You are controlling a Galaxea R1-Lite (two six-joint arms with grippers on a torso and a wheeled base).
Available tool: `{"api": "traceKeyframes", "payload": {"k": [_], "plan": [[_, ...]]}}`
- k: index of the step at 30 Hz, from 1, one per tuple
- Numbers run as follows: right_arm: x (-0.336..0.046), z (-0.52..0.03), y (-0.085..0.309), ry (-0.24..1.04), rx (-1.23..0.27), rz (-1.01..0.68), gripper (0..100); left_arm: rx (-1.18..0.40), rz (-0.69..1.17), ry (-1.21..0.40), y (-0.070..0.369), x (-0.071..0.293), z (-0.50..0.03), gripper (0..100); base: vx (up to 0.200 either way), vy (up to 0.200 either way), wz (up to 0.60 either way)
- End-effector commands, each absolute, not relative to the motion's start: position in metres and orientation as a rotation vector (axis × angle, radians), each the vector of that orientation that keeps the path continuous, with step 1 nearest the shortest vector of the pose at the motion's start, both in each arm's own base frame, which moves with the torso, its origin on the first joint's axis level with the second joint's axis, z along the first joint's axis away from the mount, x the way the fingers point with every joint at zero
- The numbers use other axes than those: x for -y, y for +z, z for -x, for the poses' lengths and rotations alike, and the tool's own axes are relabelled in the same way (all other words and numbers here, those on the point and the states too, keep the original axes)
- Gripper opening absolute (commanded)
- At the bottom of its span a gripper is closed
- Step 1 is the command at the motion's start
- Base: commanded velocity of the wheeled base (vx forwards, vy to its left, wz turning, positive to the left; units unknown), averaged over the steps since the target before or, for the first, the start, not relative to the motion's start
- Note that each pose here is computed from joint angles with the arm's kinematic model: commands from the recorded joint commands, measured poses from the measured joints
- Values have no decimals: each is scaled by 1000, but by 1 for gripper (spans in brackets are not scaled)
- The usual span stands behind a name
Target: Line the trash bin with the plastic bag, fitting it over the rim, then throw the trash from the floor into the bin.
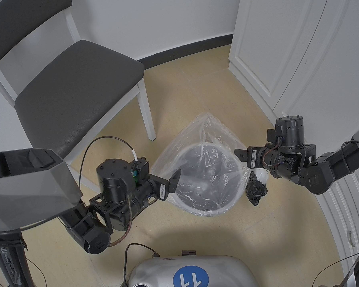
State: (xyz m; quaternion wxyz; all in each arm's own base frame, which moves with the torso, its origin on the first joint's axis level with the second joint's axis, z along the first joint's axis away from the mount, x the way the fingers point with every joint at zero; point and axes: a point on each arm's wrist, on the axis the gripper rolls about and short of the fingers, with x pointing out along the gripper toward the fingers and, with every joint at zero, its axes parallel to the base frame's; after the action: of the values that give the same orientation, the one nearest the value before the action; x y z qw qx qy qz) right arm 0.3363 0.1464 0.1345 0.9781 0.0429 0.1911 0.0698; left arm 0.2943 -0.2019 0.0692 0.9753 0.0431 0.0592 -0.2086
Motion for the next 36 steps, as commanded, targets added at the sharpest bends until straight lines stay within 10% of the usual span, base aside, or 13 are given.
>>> {"api": "traceKeyframes", "payload": {"k": [1,36], "plan": [[-145,-351,115,140,-406,-104,100,-147,-73,-377,66,215,-303,100,0,0,0],[-113,-413,85,34,-340,-233,100,-229,-44,-74,36,209,-376,100,0,0,0]]}}
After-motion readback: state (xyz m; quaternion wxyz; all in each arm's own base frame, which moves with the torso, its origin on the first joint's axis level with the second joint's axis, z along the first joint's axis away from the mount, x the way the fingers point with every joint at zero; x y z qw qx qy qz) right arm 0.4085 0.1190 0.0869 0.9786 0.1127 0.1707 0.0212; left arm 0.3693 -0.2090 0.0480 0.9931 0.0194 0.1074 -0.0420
